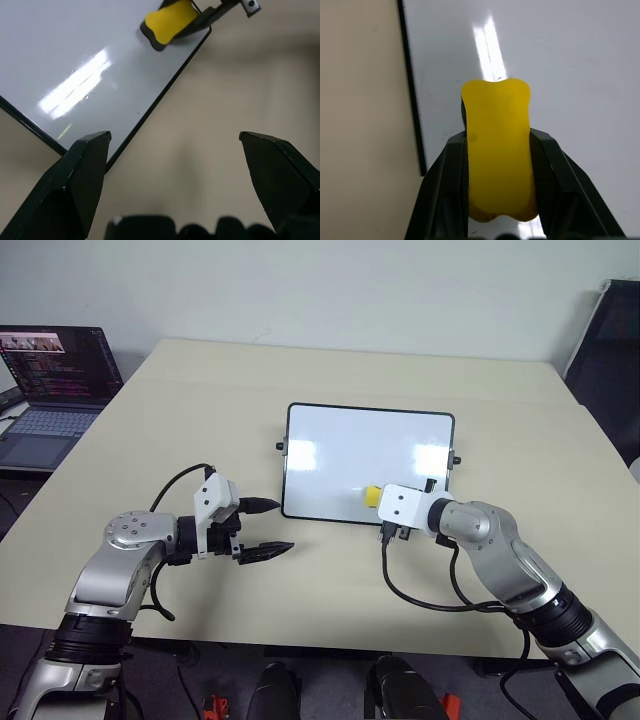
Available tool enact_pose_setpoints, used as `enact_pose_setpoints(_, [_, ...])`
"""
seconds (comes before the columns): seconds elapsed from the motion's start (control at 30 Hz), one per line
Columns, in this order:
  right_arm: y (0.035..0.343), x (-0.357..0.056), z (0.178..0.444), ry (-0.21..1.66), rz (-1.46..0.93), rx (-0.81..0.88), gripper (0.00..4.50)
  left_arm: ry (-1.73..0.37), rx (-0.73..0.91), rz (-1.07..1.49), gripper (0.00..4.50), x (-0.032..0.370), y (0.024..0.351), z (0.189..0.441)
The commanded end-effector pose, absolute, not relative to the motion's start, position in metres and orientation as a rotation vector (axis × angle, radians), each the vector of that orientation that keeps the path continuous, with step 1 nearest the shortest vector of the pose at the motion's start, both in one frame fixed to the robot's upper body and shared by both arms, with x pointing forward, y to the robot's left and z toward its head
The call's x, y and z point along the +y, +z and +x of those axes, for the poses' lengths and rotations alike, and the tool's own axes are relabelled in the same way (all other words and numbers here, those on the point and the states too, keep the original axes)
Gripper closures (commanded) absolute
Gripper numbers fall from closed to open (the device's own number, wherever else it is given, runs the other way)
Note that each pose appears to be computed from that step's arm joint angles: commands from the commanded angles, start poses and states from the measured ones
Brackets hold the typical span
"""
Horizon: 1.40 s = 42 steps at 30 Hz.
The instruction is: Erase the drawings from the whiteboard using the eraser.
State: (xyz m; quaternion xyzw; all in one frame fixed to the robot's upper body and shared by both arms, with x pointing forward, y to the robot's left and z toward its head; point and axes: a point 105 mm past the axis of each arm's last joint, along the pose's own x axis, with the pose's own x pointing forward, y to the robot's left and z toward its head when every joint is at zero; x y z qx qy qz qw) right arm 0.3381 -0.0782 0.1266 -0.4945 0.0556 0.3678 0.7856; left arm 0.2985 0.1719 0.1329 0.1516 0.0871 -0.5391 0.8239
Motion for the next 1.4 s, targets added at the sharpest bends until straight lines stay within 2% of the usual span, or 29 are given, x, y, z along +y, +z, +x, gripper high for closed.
enact_pose_setpoints(0.03, [0.146, -0.098, 0.363, 0.589, -1.064, 0.074, 3.20, -1.164, 0.138, 0.343, 0.00, 0.164, 0.146, 0.297])
enact_pose_setpoints(0.1, [0.158, -0.100, 0.369, 0.535, -1.044, 0.033, 3.20, -1.164, 0.138, 0.341, 0.00, 0.163, 0.147, 0.297])
enact_pose_setpoints(0.17, [0.159, -0.094, 0.368, 0.562, -1.035, 0.017, 3.20, -1.164, 0.139, 0.341, 0.00, 0.162, 0.147, 0.297])
enact_pose_setpoints(0.3, [0.130, -0.070, 0.346, 0.778, -1.065, 0.079, 3.20, -1.165, 0.138, 0.338, 0.00, 0.160, 0.148, 0.297])
enact_pose_setpoints(0.4, [0.115, -0.065, 0.337, 0.838, -1.085, 0.118, 3.20, -1.163, 0.136, 0.338, 0.00, 0.160, 0.149, 0.297])
enact_pose_setpoints(0.57, [0.152, -0.081, 0.367, 0.590, -1.087, -0.007, 3.20, -1.160, 0.136, 0.337, 0.00, 0.160, 0.150, 0.297])
enact_pose_setpoints(0.73, [0.167, -0.087, 0.380, 0.510, -1.087, -0.063, 3.20, -1.161, 0.134, 0.337, 0.00, 0.159, 0.150, 0.297])
enact_pose_setpoints(0.83, [0.156, -0.081, 0.374, 0.599, -1.076, -0.021, 3.20, -1.160, 0.132, 0.337, 0.00, 0.158, 0.151, 0.297])
enact_pose_setpoints(0.93, [0.136, -0.068, 0.356, 0.755, -1.080, 0.036, 3.20, -1.159, 0.130, 0.338, 0.00, 0.158, 0.151, 0.298])
enact_pose_setpoints(1.03, [0.131, -0.057, 0.346, 0.824, -1.080, 0.034, 3.20, -1.157, 0.129, 0.338, 0.00, 0.158, 0.151, 0.298])
enact_pose_setpoints(1.23, [0.160, -0.069, 0.360, 0.602, -0.956, -0.062, 3.20, -1.142, 0.113, 0.335, 0.00, 0.158, 0.153, 0.300])
enact_pose_setpoints(1.4, [0.180, -0.099, 0.352, 0.423, -0.697, -0.109, 3.20, -1.139, 0.071, 0.343, 0.00, 0.155, 0.161, 0.302])
